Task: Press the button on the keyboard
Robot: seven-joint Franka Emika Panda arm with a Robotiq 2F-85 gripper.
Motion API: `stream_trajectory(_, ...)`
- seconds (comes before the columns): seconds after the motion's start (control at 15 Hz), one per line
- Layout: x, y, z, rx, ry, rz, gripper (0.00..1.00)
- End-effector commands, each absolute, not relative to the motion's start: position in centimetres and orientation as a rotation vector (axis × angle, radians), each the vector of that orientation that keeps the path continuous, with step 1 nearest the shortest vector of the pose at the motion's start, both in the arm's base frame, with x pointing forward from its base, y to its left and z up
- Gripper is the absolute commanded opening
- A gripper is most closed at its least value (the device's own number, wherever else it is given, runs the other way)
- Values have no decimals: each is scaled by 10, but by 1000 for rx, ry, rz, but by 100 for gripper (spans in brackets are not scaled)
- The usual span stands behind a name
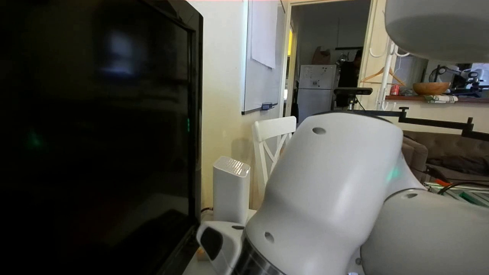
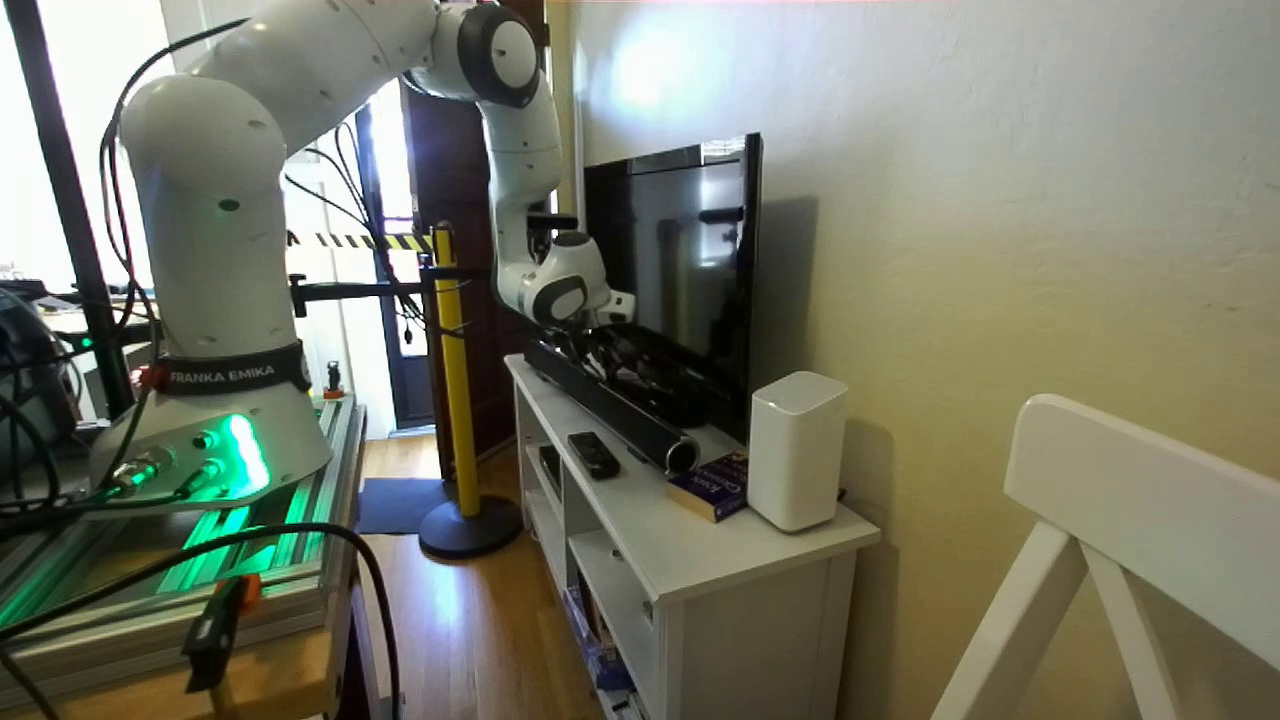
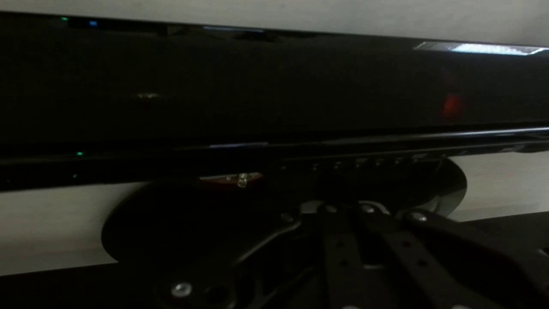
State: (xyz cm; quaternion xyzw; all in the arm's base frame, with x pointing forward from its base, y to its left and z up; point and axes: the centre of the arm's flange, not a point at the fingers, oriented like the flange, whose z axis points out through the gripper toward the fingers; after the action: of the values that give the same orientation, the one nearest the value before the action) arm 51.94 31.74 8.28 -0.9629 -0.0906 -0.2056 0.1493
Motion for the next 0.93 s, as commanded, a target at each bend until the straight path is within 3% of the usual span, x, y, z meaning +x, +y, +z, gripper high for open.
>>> stream_trajectory(0.0,503,321,102,-2796,-225,-663,0)
stream_trajectory(0.47,447,354,161,-2811,55,-810,0)
stream_trajectory(0.53,431,361,170,-2840,154,-804,17)
stream_trajectory(0.6,420,362,176,-2849,222,-801,28)
stream_trajectory(0.87,384,350,176,-2904,488,-783,53)
